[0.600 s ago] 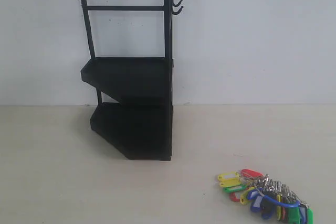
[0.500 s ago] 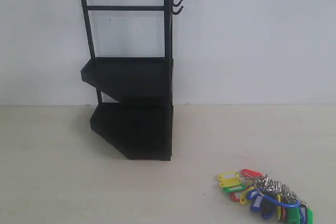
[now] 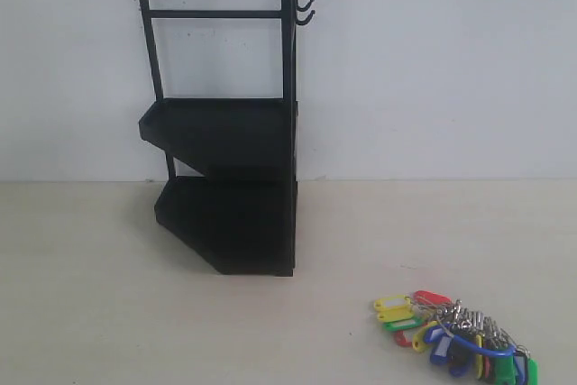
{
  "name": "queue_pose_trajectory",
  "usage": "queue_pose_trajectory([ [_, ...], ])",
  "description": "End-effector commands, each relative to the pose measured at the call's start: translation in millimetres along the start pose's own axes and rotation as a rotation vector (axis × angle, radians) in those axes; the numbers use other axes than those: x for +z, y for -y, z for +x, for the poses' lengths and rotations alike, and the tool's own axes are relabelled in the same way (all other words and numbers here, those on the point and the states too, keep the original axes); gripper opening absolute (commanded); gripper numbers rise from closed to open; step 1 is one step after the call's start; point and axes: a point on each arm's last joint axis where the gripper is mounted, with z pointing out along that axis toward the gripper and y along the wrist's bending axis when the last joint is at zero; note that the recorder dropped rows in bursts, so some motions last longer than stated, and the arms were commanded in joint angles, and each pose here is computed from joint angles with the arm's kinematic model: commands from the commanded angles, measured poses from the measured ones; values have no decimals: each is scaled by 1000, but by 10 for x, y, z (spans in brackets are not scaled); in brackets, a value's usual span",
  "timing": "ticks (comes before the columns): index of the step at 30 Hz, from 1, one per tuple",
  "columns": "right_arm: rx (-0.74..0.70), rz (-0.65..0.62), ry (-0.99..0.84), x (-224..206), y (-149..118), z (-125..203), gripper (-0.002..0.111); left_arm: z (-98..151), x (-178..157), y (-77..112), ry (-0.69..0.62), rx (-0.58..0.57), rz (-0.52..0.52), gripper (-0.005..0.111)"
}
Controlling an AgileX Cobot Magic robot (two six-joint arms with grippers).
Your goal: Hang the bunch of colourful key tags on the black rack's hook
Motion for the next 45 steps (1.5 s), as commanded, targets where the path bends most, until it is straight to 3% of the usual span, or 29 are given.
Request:
queue_pose_trajectory([
  [1, 1, 4, 12, -4, 2, -9, 0, -13, 0, 0, 7, -7, -2, 4],
  [6, -53, 14, 41, -5, 10, -36, 0, -13, 0, 0, 7, -7, -2, 4],
  [12, -99, 23, 479, -107, -3, -418, 0, -13, 0, 0, 7, -7, -2, 4],
  [19, -88, 22, 733, -238, -12, -607, 0, -13, 0, 0, 7, -7, -2, 4],
  [25, -153, 51, 669, -398, -4, -935, 0, -13, 0, 0, 7, -7, -2, 4],
  [34, -162, 34, 239, -200, 13, -1465, 0, -13, 0, 0, 7, -7, -2, 4],
  [45, -139, 28, 234, -51, 11, -1537, 0, -13, 0, 0, 7, -7, -2, 4],
])
